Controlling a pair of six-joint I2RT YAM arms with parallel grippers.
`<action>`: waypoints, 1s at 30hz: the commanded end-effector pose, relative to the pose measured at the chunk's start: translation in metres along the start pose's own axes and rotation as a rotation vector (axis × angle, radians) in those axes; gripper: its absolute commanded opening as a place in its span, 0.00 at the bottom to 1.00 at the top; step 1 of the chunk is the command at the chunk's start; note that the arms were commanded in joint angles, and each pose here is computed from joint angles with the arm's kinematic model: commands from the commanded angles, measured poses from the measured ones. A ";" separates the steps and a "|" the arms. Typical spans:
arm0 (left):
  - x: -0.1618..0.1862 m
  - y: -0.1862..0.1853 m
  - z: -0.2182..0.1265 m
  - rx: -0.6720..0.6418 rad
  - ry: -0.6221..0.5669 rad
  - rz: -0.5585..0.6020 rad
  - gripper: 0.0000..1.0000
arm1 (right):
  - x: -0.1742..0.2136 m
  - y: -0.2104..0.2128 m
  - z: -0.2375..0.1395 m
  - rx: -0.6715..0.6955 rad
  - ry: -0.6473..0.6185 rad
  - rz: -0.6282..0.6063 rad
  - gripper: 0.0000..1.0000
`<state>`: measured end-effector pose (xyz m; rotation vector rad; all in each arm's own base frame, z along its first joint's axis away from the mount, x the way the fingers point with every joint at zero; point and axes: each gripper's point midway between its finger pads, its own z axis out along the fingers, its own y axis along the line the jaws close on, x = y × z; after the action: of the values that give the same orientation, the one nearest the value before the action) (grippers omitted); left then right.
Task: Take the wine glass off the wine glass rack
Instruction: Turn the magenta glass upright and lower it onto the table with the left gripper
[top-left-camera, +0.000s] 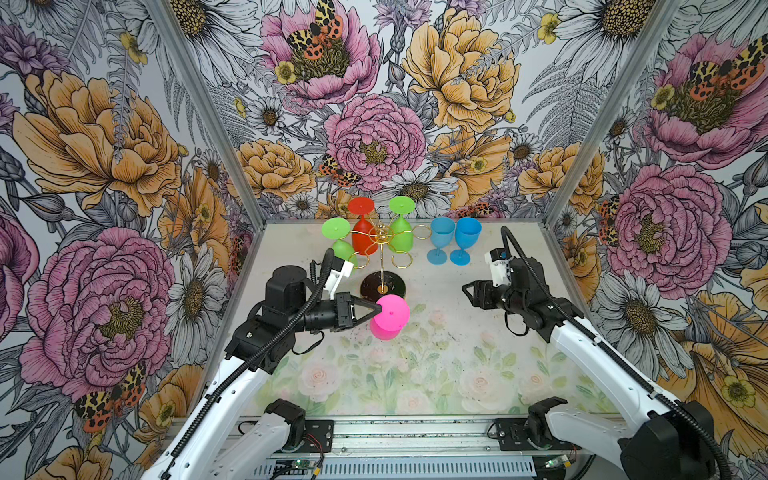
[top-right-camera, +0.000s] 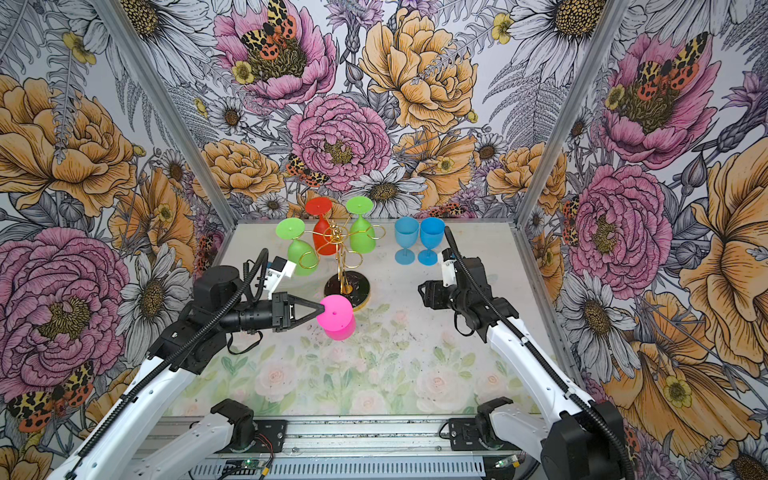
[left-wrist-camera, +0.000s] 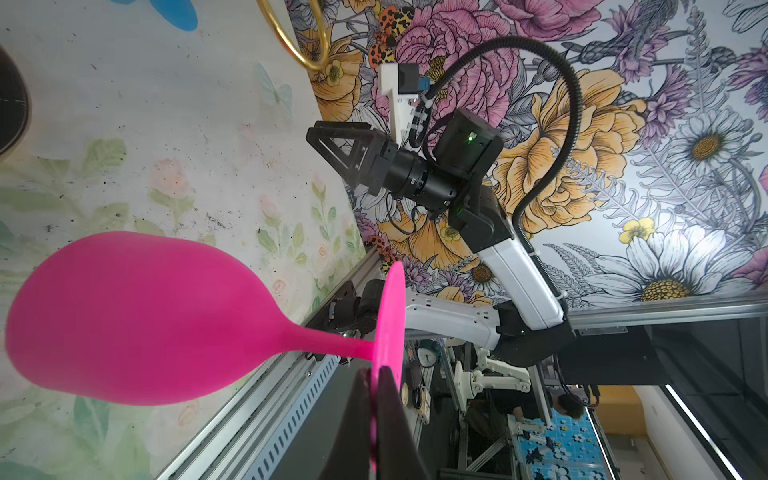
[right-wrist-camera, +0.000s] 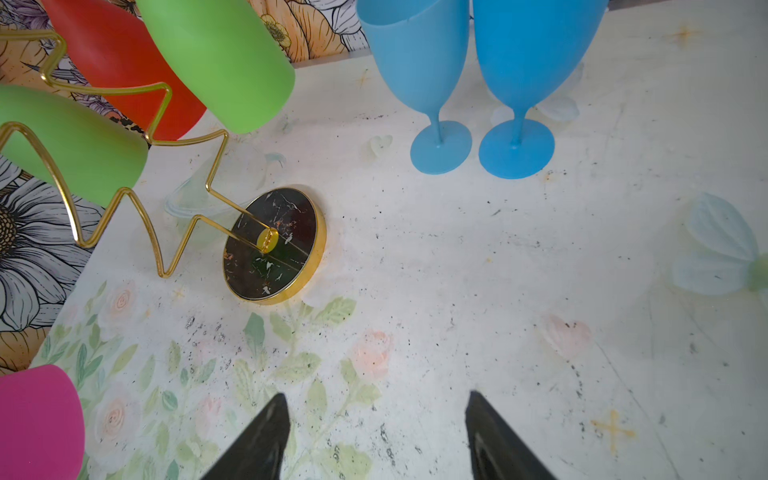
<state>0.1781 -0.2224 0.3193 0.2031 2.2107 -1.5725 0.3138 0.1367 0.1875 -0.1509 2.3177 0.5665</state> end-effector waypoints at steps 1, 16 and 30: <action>-0.011 -0.009 0.005 -0.047 -0.057 0.143 0.00 | -0.005 0.004 -0.003 0.005 0.015 0.009 0.68; 0.015 -0.008 0.057 -0.224 -0.011 0.556 0.00 | 0.002 0.016 -0.005 -0.048 0.095 0.040 0.66; 0.051 -0.001 0.077 -0.315 0.047 0.962 0.00 | 0.001 0.041 -0.011 -0.162 0.164 0.049 0.66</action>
<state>0.1456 -0.3035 0.2754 0.9667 1.9766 -0.8182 0.2965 0.1589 0.1912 -0.1880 2.4653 0.7359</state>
